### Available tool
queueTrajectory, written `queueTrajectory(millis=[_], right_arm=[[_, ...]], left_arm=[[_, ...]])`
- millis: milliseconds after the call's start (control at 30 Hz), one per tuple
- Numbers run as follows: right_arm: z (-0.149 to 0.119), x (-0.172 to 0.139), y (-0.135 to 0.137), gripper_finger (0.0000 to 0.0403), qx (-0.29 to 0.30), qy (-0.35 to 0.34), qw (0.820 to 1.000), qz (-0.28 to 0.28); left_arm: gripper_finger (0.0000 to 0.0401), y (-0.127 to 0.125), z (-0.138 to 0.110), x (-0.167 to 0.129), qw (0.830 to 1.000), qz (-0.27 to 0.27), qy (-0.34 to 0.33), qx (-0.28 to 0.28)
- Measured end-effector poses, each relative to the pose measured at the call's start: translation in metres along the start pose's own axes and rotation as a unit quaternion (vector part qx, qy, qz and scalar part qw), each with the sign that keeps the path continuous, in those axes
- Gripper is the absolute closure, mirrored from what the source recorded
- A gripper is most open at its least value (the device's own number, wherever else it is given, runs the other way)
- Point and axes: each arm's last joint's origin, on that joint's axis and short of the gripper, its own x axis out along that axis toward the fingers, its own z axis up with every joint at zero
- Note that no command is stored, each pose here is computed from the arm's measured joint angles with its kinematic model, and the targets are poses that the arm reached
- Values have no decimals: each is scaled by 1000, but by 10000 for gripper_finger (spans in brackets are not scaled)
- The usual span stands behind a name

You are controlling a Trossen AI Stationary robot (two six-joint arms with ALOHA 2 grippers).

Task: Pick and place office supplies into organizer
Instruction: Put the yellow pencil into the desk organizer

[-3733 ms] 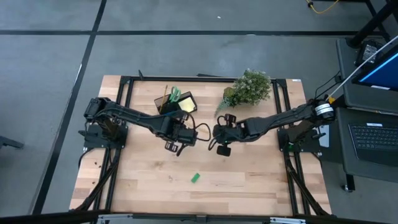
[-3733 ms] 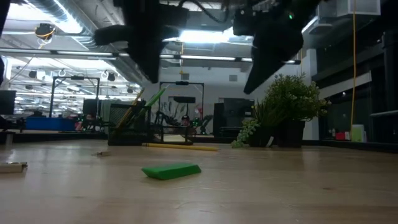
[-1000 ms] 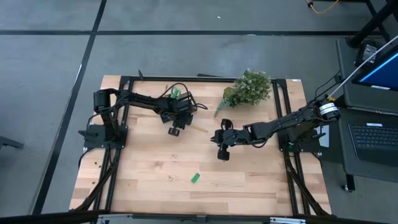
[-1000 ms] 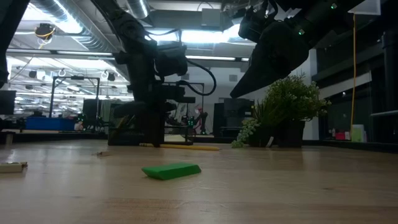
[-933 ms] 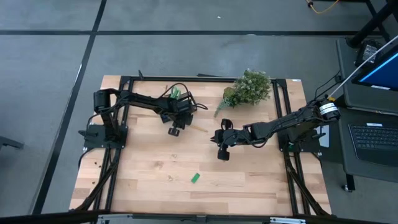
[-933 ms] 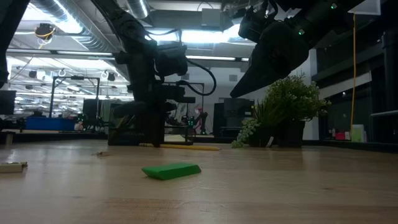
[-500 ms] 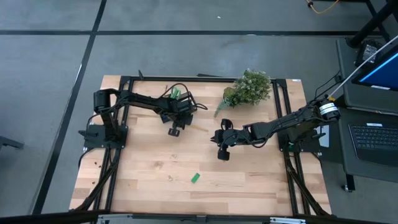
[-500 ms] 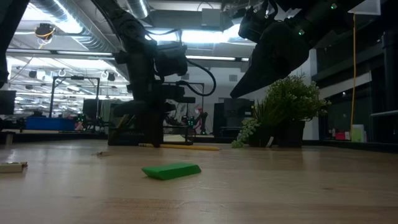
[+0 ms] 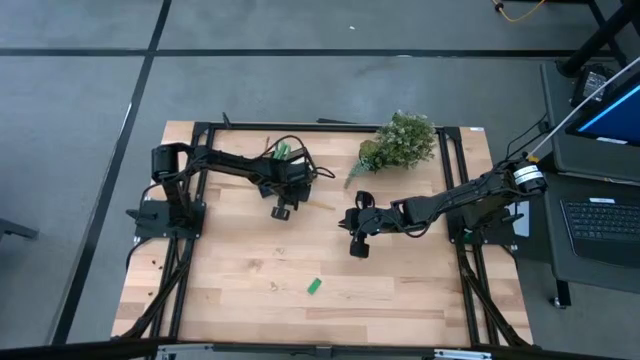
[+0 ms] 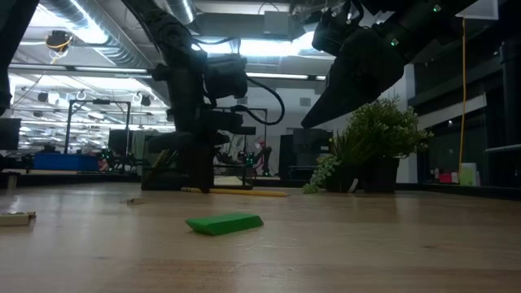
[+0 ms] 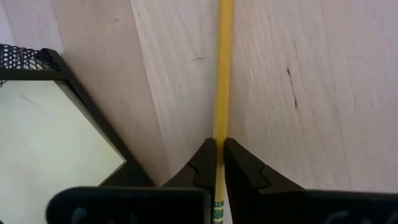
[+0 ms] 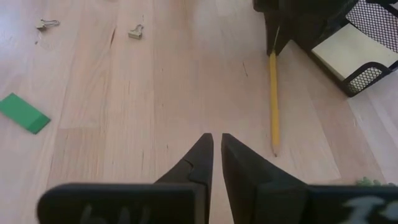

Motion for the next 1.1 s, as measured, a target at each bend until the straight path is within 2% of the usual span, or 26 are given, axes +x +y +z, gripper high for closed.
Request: queueTrajectory(millis=[200,433,500,633,767,900,1100], right_arm=[[2,0,0,367,3,-10,1000,2],[7,0,1,367,11,-36,999,6],[11,-1,2,367,15,-55,998,8],[25,-4,4,367,-40,-73,996,23],[36,0,8,366,-60,-85,994,29],[41,13,12,340,-95,-74,992,24],[43,35,16,267,-132,-40,990,-28]], left_arm=[[387,5,10,-21,1000,12,-13,-1],[388,-4,15,-34,1000,15,-22,-6],[387,-9,13,-33,1000,7,-6,-7],[387,-16,13,-34,1000,7,8,-16],[387,-23,13,-37,1000,7,19,-14],[387,-29,17,-42,1000,9,6,-7],[386,-34,19,-53,1000,11,-9,-11]])
